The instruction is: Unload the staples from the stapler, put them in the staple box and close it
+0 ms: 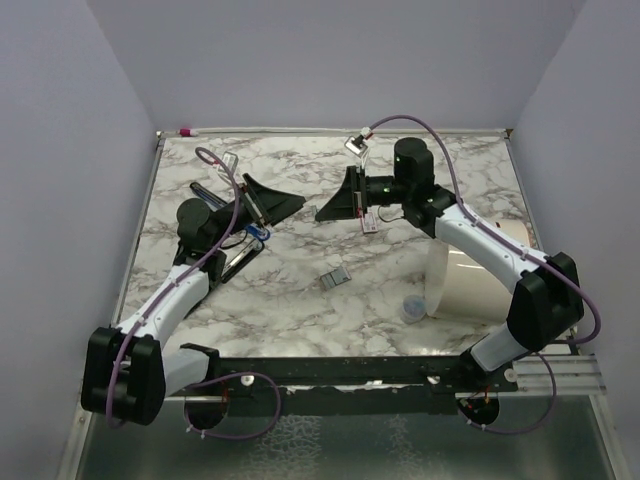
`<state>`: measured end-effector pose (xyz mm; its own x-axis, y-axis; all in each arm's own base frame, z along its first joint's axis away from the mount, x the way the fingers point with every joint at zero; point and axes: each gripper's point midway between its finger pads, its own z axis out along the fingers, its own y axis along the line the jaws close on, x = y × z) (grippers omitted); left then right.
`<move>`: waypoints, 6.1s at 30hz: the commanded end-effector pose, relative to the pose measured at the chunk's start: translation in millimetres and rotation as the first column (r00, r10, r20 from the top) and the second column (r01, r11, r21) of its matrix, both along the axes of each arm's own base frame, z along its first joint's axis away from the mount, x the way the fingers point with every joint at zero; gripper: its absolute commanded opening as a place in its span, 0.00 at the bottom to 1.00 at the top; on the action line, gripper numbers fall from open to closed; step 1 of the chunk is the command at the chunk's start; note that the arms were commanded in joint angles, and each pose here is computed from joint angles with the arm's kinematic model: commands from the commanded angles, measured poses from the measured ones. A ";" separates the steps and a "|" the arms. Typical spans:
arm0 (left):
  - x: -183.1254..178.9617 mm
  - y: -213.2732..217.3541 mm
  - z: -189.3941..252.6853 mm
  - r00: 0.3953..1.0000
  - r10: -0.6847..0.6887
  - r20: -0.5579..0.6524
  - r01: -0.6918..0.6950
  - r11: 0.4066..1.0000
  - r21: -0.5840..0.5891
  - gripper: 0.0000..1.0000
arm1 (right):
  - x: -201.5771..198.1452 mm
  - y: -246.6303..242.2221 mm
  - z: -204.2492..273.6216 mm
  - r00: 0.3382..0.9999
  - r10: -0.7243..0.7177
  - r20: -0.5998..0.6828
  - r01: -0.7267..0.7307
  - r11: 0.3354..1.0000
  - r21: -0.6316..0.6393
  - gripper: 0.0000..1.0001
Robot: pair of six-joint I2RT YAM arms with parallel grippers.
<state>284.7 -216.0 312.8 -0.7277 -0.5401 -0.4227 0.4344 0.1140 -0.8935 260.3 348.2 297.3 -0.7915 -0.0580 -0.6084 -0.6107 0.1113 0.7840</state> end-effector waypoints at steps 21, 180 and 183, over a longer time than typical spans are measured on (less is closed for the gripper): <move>-32.3 -35.8 17.5 0.983 -0.140 0.117 0.147 0.988 -0.053 0.53 | -16.6 2.2 1.3 0.989 0.139 -0.055 -0.133 0.986 0.101 0.17; -24.9 -63.1 -278.6 0.637 0.719 -0.276 -0.131 0.454 0.881 0.23 | 11.9 -130.8 -39.1 0.777 -0.381 0.501 0.565 0.772 -0.290 0.39; -25.0 -63.1 -279.8 0.638 0.719 -0.275 -0.128 0.451 0.883 0.24 | 11.8 -130.5 -39.5 0.779 -0.380 0.499 0.564 0.773 -0.292 0.39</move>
